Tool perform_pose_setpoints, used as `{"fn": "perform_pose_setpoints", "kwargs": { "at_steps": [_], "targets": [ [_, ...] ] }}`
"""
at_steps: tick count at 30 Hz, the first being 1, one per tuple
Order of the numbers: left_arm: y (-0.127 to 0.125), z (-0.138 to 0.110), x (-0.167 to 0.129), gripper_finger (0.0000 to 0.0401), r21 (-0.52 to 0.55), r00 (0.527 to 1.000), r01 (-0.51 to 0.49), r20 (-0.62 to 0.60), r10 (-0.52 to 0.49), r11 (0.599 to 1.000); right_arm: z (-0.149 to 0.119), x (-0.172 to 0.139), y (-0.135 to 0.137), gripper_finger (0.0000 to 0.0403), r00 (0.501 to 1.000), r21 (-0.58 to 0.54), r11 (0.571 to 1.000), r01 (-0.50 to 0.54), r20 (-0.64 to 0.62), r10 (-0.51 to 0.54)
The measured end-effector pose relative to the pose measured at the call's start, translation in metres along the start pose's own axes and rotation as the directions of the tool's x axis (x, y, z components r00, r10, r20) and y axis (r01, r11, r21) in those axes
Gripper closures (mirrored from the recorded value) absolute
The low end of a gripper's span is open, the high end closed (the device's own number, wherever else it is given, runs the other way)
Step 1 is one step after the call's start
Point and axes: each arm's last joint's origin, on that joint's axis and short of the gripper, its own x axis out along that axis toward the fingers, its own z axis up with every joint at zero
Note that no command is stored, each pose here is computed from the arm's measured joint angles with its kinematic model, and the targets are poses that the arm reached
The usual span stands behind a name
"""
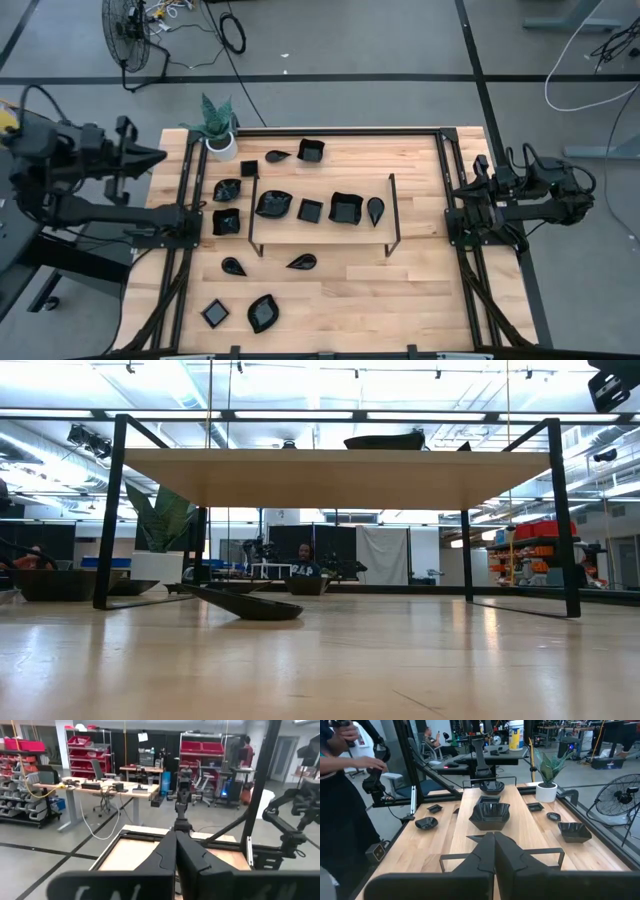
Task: Pick & Place Mini shaped plates
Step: Stack the distorted square plate on top of the distorted square plate on the shelf
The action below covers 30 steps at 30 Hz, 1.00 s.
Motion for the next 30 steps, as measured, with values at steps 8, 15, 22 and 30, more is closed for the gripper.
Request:
{"fn": "perform_pose_setpoints", "kwargs": {
  "at_steps": [8,15,22,30],
  "targets": [
    [-0.002,0.012,0.040,0.0396,0.062,0.996,-0.089,0.018,0.088,0.994,0.000,0.000,0.000,0.0398,1.000,0.000,1.000,0.000,-0.001,0.000],
    [-0.005,0.016,0.081,0.0396,0.114,0.991,-0.135,0.007,0.135,0.984,0.000,0.000,0.000,0.0398,1.000,0.000,1.000,0.000,0.000,0.000],
    [-0.008,0.010,0.117,0.0397,0.148,0.983,-0.159,-0.065,0.170,0.976,0.000,0.000,0.000,0.0398,1.000,0.000,1.000,0.000,0.000,0.000],
    [-0.004,0.010,0.131,0.0392,0.163,0.977,-0.189,-0.063,0.201,0.968,0.000,0.000,0.000,0.0398,1.000,0.000,1.000,0.000,0.000,0.000]
  ]
}}
